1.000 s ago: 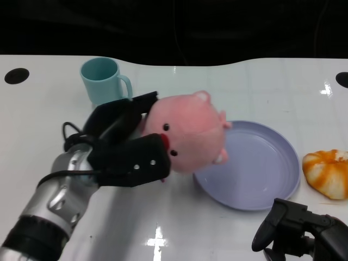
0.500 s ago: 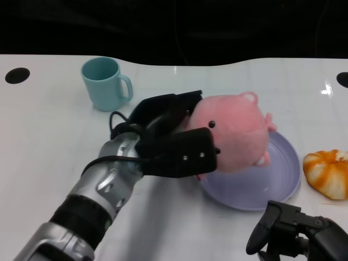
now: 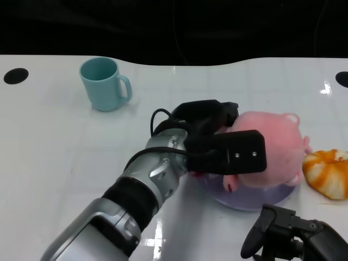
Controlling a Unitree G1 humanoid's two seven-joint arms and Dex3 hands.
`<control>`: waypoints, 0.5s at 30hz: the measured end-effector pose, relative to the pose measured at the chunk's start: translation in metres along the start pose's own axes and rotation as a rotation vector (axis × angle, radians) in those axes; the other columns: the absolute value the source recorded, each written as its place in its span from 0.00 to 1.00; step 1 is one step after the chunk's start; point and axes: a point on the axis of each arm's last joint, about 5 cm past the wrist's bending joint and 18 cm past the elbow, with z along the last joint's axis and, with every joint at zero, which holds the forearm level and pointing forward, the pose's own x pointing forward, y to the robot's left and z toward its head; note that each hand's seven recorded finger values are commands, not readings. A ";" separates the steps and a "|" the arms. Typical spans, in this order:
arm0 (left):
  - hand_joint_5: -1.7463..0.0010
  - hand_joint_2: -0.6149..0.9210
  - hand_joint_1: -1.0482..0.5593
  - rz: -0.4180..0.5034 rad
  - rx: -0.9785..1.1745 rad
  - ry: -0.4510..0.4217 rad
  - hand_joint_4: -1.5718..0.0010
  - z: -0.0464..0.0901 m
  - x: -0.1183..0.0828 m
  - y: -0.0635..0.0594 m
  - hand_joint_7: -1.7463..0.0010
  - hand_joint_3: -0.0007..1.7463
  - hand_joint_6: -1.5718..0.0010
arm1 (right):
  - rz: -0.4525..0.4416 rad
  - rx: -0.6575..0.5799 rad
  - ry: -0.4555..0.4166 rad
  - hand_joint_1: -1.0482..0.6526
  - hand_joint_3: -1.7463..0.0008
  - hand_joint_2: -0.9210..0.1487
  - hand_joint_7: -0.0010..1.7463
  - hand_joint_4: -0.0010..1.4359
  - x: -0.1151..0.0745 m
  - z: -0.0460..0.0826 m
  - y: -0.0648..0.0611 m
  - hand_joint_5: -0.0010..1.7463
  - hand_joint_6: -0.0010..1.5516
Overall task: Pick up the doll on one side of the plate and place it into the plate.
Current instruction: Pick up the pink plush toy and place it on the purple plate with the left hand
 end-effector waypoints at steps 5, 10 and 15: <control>0.23 0.99 0.40 -0.029 -0.039 0.037 0.68 0.005 0.004 0.000 0.74 0.11 0.59 | 0.000 0.001 -0.003 0.50 0.38 0.34 0.80 0.46 0.000 0.000 0.001 0.99 0.39; 0.82 1.00 0.16 -0.110 0.067 0.031 0.88 0.010 0.005 0.003 0.99 0.20 0.81 | 0.000 0.000 -0.006 0.50 0.38 0.35 0.81 0.46 0.000 0.001 0.001 0.98 0.39; 0.94 1.00 0.05 -0.107 0.143 0.003 1.00 0.015 0.004 0.006 1.00 0.30 0.96 | 0.002 0.001 -0.007 0.50 0.38 0.35 0.81 0.46 0.000 0.001 0.000 0.98 0.39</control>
